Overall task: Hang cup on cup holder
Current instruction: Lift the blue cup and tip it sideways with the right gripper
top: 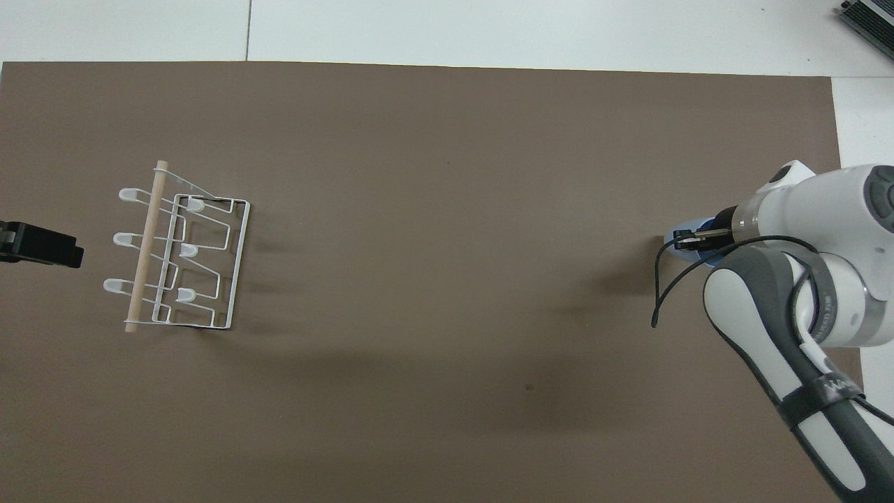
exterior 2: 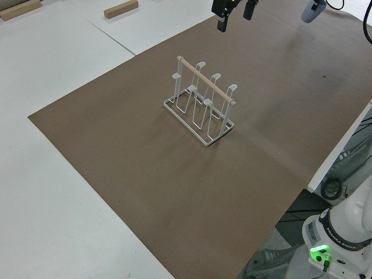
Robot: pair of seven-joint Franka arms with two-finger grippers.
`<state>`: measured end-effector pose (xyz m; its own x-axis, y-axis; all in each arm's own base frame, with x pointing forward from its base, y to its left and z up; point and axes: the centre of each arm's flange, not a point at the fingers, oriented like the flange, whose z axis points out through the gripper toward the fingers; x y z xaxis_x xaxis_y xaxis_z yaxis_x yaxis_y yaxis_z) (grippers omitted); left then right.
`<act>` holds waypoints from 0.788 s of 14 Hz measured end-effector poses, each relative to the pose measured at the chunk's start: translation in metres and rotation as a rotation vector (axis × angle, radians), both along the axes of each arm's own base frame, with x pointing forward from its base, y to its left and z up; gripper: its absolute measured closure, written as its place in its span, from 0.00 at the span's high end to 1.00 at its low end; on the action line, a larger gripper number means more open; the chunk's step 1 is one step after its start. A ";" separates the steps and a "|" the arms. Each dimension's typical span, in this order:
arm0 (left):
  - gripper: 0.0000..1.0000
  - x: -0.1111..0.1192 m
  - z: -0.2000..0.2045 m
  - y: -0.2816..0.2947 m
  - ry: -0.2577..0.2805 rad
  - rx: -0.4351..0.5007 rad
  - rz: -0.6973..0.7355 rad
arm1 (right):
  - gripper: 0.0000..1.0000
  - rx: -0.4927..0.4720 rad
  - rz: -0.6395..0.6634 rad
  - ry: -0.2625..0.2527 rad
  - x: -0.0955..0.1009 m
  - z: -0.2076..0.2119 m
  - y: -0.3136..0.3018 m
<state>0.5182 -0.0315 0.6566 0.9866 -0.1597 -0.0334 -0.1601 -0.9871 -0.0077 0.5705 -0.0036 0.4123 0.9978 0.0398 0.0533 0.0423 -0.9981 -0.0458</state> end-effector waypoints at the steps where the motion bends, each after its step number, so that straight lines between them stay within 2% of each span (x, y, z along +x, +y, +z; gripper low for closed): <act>1: 1.00 0.000 0.000 0.000 0.000 0.000 0.000 | 0.06 0.000 -0.001 0.003 0.002 0.011 -0.001; 5: 1.00 0.000 0.000 0.000 0.000 0.000 0.000 | 0.06 -0.001 -0.005 0.009 0.001 0.053 -0.006; 11: 1.00 0.000 0.000 0.000 -0.001 0.000 -0.001 | 0.06 -0.004 -0.013 0.034 -0.014 0.110 -0.013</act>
